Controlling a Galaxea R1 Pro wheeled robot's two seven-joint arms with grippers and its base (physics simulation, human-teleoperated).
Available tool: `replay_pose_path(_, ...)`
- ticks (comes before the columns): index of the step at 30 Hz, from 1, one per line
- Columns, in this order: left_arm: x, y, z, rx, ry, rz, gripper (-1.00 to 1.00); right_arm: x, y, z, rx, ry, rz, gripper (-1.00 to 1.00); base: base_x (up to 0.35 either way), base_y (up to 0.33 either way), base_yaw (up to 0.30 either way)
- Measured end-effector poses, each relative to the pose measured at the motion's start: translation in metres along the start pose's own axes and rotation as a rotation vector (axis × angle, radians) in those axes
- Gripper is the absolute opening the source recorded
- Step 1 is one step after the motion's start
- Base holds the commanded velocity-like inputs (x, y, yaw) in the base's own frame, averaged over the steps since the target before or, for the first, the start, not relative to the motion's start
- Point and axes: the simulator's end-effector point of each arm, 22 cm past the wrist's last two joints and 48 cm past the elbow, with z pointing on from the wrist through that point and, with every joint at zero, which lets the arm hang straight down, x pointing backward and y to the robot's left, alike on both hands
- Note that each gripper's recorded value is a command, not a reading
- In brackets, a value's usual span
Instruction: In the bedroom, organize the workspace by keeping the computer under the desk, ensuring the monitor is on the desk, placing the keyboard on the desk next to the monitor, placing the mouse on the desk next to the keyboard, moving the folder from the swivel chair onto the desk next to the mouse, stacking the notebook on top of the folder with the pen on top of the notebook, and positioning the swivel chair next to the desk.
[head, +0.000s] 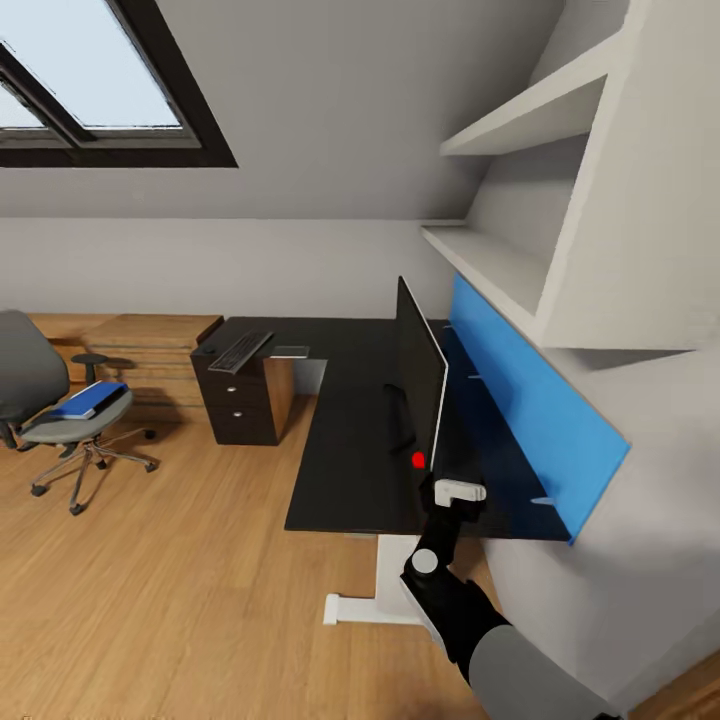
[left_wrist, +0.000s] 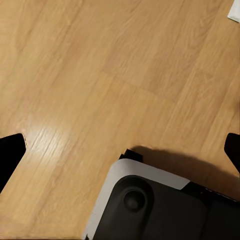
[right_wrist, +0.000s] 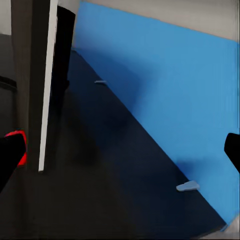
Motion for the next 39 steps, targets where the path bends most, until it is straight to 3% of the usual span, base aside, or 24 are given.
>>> replay_pose_path(3,0.0,0.0,0.0,0.0,0.0,0.0,1.0,-0.001,0.017,-0.001,-0.078,-0.004,0.005,1.0,-0.337,0.0,0.0)
replay_pose_path(4,0.0,0.0,0.0,-0.001,0.001,0.0,1.0,-0.001,0.033,-0.003,-0.152,-0.004,0.007,1.0,-0.337,0.0,0.0)
replay_pose_path(8,0.0,0.001,0.0,-0.004,-0.001,-0.001,1.0,0.003,0.047,-0.005,-0.215,0.013,0.027,1.0,-0.289,0.0,0.0)
replay_pose_path(15,-0.001,0.002,-0.002,-0.007,-0.003,-0.003,1.0,0.018,0.044,-0.011,-0.222,0.014,0.033,1.0,-0.059,0.0,0.0)
replay_pose_path(25,-0.001,0.003,-0.002,-0.009,-0.003,-0.003,1.0,0.087,0.033,-0.034,-0.234,0.108,-0.044,1.0,-0.003,0.0,0.0)
replay_pose_path(31,0.0,0.001,-0.003,-0.004,-0.002,0.003,1.0,0.148,0.029,-0.081,-0.285,0.201,-0.076,1.0,0.0,0.0,0.0)
replay_pose_path(33,0.0,0.0,-0.003,-0.002,-0.001,0.005,1.0,0.187,0.028,-0.112,-0.343,0.269,-0.102,1.0,0.0,0.0,0.0)
replay_pose_path(35,0.0,0.0,-0.003,-0.001,-0.002,0.005,1.0,0.249,0.017,-0.165,-0.439,0.364,-0.138,1.0,0.0,0.0,0.0)
replay_pose_path(39,0.0,0.0,-0.003,0.001,-0.002,0.004,1.0,0.278,0.01,-0.199,-0.516,0.401,-0.134,1.0,0.006,0.006,0.068)
